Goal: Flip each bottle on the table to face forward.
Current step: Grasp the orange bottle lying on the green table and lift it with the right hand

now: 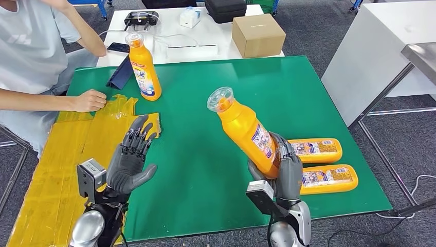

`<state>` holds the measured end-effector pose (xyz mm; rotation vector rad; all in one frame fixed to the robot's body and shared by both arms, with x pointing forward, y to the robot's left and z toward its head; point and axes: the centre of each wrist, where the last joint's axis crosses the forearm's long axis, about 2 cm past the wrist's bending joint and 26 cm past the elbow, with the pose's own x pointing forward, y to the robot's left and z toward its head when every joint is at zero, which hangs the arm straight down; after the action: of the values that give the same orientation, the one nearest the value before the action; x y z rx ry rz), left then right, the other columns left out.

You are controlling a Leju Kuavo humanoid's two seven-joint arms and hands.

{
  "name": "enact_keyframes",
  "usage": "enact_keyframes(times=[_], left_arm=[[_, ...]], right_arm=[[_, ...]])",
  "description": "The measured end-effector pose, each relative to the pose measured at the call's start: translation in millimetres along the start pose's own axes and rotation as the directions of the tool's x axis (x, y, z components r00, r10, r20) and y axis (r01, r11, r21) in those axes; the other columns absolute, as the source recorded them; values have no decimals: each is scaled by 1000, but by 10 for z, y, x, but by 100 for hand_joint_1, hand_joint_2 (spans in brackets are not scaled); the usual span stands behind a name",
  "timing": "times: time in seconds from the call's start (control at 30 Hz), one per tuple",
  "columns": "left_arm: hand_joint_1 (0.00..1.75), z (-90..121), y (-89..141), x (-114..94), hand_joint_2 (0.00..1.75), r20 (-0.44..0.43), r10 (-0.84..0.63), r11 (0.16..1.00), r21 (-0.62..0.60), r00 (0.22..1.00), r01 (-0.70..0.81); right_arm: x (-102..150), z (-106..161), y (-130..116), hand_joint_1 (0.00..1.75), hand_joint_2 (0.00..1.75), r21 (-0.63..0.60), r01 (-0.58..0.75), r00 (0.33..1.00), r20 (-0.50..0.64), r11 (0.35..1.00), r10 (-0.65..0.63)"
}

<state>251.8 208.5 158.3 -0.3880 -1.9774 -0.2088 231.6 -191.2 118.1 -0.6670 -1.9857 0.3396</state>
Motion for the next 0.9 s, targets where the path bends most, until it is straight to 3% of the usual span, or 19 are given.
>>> enact_keyframes(times=[0.3, 0.7, 0.9], left_arm=[[0, -70, -116, 4, 175, -8, 49, 994, -98, 999, -49], [0, -157, -200, 10, 175, -2, 41, 988, -146, 999, -41], [0, -206, -207, 3, 175, -6, 40, 986, -159, 999, -40]], right_arm=[[69, -194, 86, 167, 175, 6, 70, 998, 8, 998, -70], [131, -354, 312, 168, 175, 134, 88, 996, 12, 987, -90], [284, -351, 529, 170, 175, 238, 94, 993, 49, 967, -108]])
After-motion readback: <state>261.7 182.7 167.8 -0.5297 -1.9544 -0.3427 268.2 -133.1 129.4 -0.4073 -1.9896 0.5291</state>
